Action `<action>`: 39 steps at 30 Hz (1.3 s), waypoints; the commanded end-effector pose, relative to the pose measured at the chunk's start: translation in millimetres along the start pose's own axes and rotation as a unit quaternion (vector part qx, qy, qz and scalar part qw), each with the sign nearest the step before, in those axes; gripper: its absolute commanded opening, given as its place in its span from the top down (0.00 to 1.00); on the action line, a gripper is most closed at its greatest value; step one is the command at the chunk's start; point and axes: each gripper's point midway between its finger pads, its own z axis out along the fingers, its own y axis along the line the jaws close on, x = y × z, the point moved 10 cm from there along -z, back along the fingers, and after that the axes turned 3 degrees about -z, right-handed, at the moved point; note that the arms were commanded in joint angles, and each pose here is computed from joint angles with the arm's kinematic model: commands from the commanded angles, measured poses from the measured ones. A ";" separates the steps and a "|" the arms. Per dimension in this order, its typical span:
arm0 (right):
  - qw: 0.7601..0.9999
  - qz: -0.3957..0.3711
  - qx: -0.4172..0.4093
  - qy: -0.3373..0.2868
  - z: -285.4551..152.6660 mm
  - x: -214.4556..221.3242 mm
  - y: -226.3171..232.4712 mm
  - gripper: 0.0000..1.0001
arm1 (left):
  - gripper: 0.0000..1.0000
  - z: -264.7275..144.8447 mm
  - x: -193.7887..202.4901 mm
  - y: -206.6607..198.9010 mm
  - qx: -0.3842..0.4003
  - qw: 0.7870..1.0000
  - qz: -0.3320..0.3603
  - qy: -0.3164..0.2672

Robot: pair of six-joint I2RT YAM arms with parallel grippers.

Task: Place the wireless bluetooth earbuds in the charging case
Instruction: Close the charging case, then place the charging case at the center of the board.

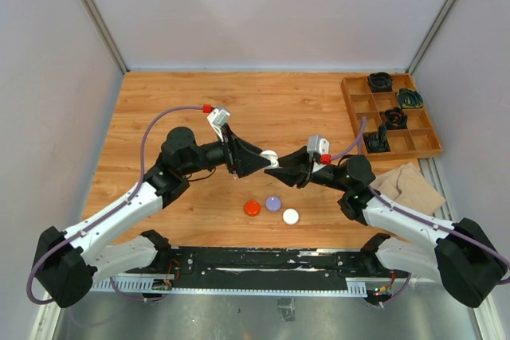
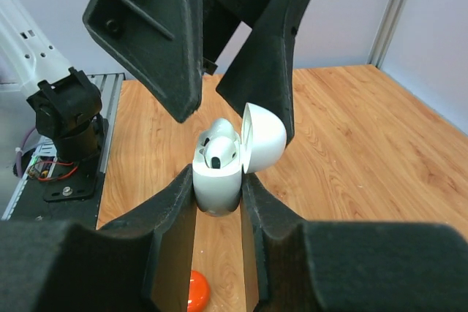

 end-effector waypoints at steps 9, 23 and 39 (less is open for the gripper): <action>1.000 0.015 -0.026 -0.001 5.4 -9.3 -3.2 0.91 | 0.33 3.9 -11.5 -15.7 0.129 0.992 -0.006 0.011; 0.989 0.104 -0.008 0.103 -6.9 15.9 -5.4 0.91 | 0.32 -10.5 -14.7 -5.3 0.038 0.999 0.008 -0.005; 0.871 0.271 0.169 0.375 -62.3 78.1 -1.1 0.91 | 0.03 -97.0 -32.4 48.1 -0.505 0.850 0.146 -0.043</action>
